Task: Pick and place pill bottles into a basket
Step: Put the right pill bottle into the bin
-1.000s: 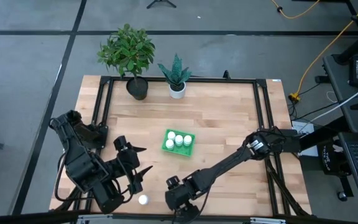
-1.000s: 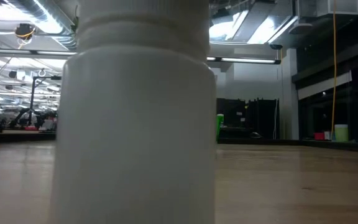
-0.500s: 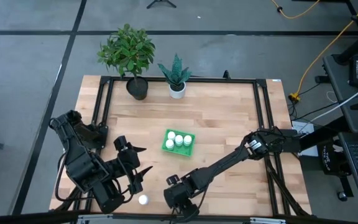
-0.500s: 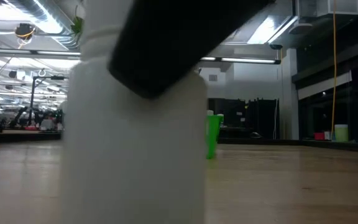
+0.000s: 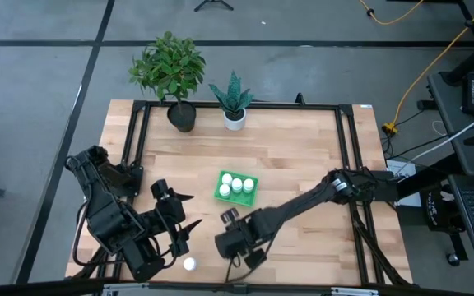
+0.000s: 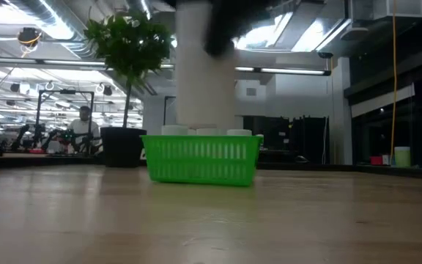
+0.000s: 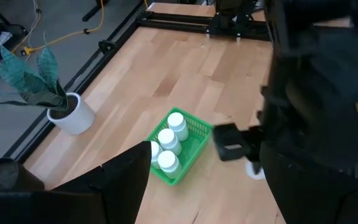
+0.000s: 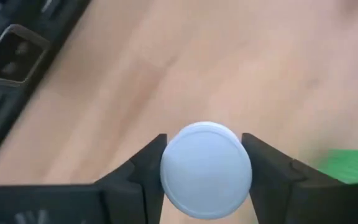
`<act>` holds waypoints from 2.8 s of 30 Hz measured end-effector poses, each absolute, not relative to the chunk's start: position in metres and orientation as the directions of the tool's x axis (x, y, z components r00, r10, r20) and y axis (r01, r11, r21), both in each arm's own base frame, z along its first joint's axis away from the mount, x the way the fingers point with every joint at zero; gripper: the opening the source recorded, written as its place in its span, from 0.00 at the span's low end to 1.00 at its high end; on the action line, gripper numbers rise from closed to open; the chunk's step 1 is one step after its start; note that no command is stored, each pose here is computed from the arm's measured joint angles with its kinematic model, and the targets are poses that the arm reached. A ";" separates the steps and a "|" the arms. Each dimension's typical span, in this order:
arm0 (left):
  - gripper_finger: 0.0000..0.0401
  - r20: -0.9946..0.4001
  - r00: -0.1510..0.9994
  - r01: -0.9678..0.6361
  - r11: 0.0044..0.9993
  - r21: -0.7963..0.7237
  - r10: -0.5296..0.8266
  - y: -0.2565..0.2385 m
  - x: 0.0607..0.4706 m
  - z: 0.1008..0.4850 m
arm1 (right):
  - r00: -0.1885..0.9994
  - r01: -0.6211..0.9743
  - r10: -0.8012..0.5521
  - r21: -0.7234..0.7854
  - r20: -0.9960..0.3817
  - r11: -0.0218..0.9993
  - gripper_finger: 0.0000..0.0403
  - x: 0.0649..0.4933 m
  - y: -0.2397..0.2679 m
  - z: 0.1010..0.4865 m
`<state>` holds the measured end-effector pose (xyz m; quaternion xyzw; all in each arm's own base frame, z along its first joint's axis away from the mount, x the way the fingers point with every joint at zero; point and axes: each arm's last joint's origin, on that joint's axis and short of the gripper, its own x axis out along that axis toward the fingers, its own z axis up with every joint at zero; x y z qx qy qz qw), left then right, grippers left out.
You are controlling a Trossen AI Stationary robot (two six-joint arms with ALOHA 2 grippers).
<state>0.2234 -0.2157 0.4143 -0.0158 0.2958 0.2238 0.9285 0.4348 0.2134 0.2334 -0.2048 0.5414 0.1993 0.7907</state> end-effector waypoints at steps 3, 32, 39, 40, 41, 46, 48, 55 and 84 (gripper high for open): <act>0.73 -0.556 0.725 -0.420 0.901 0.112 0.407 -0.216 0.223 0.414 | 0.378 -0.519 0.075 -0.144 -0.923 0.843 0.42 0.441 0.199 0.260; 0.73 -0.521 0.751 -0.292 0.912 0.290 0.406 -0.206 0.213 0.427 | 0.270 -0.460 0.152 0.011 -0.951 0.888 0.42 0.444 0.079 0.259; 0.73 -0.501 0.729 -0.314 0.879 0.360 0.466 -0.178 0.209 0.428 | 0.440 -0.422 0.178 -0.027 -0.880 0.906 0.42 0.418 0.070 0.267; 0.73 -0.501 0.723 -0.322 0.874 0.365 0.475 -0.172 0.207 0.426 | 0.451 -0.406 0.172 -0.030 -0.876 0.913 0.42 0.411 0.068 0.266; 0.73 -0.500 0.717 -0.330 0.868 0.370 0.486 -0.168 0.204 0.424 | 0.458 -0.395 0.161 -0.037 -0.874 0.918 0.42 0.405 0.067 0.265; 0.73 -0.492 0.674 -0.413 0.833 0.368 0.551 -0.143 0.198 0.410 | 0.511 -0.346 0.155 -0.037 -0.846 0.938 0.42 0.377 0.060 0.262; 0.73 -0.492 0.656 -0.445 0.820 0.361 0.572 -0.135 0.197 0.406 | 0.529 -0.340 0.154 -0.042 -0.835 0.939 0.42 0.369 0.059 0.258; 0.73 -0.491 0.611 -0.512 0.783 0.354 0.621 -0.119 0.207 0.403 | 0.527 -0.362 0.160 -0.050 -0.835 0.931 0.42 0.366 0.058 0.246; 0.73 -0.467 0.626 -0.595 0.770 0.231 0.624 -0.111 0.224 0.407 | 0.510 -0.441 0.232 -0.020 -0.828 0.897 0.43 0.364 0.038 0.223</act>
